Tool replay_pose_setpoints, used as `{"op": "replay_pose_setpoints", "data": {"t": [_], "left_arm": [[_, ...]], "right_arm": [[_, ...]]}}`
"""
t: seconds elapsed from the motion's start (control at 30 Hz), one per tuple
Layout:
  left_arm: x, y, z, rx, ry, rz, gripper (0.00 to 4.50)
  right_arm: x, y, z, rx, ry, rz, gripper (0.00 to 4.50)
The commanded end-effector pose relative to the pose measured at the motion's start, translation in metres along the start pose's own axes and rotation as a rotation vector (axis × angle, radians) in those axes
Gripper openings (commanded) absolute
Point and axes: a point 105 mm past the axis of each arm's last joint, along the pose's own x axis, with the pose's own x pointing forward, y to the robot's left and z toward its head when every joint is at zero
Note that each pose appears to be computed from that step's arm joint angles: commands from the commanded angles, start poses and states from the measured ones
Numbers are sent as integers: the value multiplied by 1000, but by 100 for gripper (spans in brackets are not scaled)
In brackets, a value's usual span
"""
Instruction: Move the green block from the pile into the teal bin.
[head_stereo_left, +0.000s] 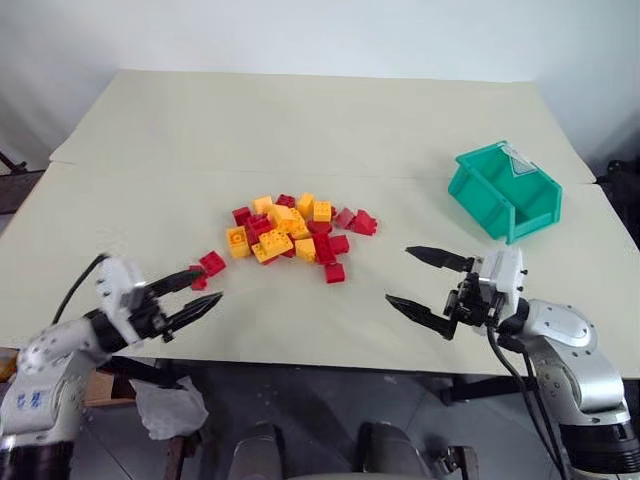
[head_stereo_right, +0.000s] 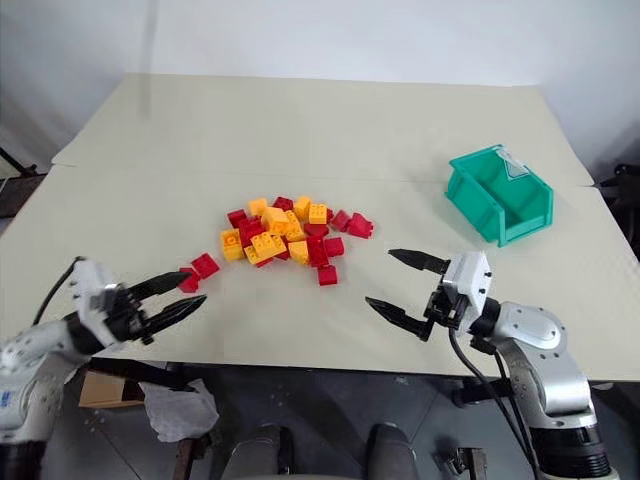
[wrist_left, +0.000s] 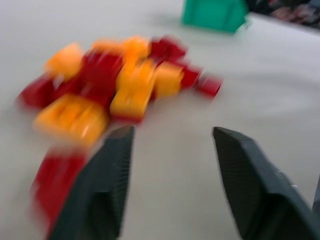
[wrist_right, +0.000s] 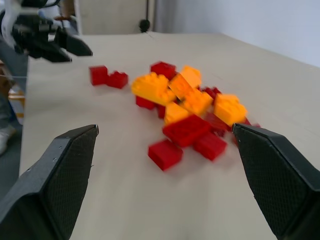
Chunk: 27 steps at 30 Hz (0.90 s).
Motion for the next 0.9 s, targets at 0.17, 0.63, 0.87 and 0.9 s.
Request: {"op": "replay_pose_setpoints", "data": {"t": [0.17,0.63,0.87,0.9], "left_arm": [[71,-11,-9,53,110,-233,22],[106,84,7,82,0,231,1],[91,110,3,86,11,353,1],[89,111,2,80,10,355,1]], "right_arm": [[-11,-6,13,-88,-8,-76,450],[-14,2,17,-100,-14,-151,450],[-10,2,18,-100,-24,-150,450],[-9,2,18,-100,-25,-149,450]]}}
